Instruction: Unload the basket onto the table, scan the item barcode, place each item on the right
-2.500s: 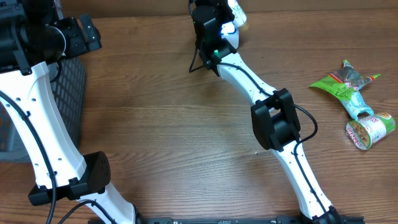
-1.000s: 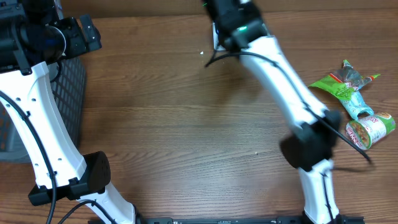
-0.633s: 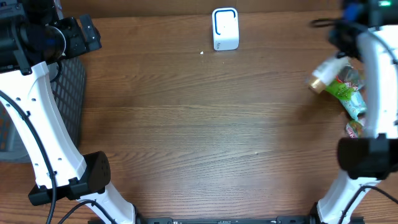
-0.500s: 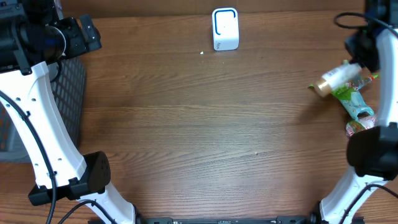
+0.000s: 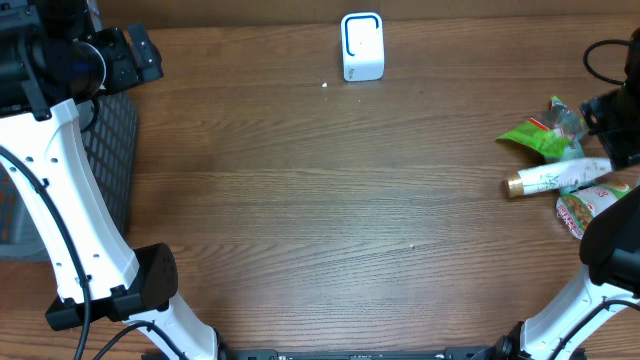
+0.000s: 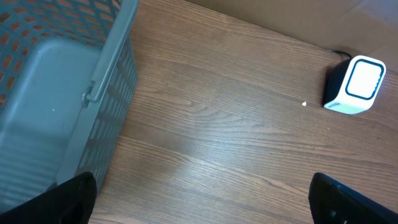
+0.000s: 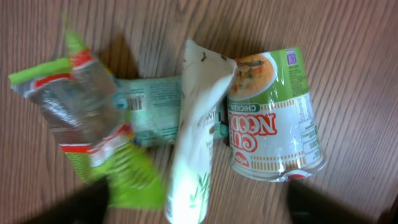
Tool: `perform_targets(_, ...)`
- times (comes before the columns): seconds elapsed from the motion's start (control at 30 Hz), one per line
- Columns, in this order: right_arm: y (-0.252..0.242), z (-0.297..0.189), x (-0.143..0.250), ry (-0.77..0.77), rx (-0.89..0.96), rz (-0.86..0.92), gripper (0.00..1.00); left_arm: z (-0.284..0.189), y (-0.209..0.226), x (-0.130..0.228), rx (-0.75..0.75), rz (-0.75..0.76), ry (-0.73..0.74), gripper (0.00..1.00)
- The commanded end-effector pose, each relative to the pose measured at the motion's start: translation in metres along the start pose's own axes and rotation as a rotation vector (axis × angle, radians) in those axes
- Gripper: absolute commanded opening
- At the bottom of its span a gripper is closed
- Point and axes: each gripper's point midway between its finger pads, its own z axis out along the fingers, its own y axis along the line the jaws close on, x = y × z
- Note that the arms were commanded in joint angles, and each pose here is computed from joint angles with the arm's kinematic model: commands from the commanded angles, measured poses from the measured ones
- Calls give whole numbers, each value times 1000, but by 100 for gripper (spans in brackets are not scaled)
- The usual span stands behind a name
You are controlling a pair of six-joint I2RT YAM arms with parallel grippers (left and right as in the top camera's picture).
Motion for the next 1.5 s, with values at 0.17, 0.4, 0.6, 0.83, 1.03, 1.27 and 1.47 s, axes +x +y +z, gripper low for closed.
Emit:
perform_targets(0.17, 27, -87, 13, -53, -312, -324, 100, 0, 2, -1, -8, -15, -3, 100)
perform_targets(0.4, 17, -184, 84, -67, -633, -680, 100, 0, 2, -1, -8, -15, -3, 100)
perform_targets(0.6, -23, -243, 121, -157, -753, -738, 100, 0, 2, -1, -8, -15, -3, 100)
perform_targets(0.83, -62, -253, 125, -211, -720, -749, 100, 0, 2, -1, -8, -15, -3, 100)
perform_targets(1.03, -82, -256, 110, -310, -655, -704, 100, 0, 2, -1, -8, -15, -3, 100)
perform_targets(1.27, -87, -295, 92, -661, -835, -672, 100, 0, 2, -1, -8, -15, -3, 100)
perform_targets(1.47, -105, -272, 98, -907, -983, -564, 100, 0, 2, -1, -8, -15, -3, 100)
